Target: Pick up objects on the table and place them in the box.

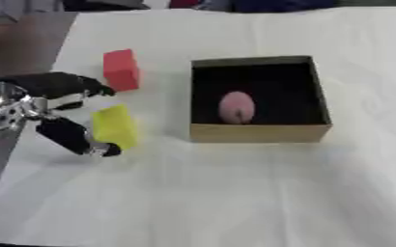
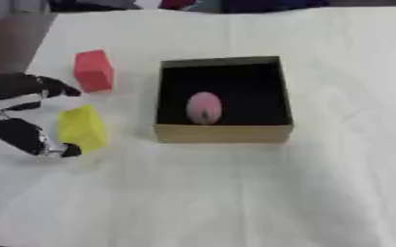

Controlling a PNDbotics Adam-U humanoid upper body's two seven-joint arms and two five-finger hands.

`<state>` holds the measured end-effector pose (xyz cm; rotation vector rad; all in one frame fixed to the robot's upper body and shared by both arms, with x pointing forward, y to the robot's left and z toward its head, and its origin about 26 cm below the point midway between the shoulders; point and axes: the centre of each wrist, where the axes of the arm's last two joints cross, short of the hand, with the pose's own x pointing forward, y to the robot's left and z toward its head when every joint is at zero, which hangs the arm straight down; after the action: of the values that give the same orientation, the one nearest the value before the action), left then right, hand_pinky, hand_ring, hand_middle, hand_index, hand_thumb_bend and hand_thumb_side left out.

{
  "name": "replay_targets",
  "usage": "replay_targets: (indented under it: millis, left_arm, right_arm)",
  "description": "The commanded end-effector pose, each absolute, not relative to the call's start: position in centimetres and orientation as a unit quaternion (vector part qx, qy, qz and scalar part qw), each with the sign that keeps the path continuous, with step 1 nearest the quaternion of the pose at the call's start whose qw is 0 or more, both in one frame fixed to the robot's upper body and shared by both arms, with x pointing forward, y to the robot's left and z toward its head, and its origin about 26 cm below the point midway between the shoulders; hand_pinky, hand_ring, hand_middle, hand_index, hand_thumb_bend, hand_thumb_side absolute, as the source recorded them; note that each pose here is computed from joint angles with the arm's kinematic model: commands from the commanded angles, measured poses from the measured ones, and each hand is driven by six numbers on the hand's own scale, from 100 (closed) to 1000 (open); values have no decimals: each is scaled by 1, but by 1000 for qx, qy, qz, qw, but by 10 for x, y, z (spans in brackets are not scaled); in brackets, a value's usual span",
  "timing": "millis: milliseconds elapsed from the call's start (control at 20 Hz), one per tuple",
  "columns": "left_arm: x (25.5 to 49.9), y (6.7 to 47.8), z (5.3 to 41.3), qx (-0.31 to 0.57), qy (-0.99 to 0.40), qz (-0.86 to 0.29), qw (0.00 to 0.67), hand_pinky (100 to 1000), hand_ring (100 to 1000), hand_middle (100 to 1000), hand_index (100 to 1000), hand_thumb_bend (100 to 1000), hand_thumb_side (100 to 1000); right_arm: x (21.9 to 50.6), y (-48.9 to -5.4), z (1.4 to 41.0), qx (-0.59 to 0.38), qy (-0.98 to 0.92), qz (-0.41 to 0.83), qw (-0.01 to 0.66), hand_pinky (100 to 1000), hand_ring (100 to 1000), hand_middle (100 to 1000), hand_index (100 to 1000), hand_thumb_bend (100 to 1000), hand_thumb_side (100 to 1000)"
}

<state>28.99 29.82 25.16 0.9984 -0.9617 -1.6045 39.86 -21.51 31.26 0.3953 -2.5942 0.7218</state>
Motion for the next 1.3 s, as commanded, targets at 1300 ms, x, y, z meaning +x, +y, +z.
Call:
replay_targets:
  millis: [1300]
  left_arm:
    - [290, 290, 258, 428, -372, -656, 498, 681, 776, 680, 930, 281, 455]
  right_arm:
    - [396, -216, 327, 140, -933, 274, 190, 974, 854, 638, 730, 100, 774]
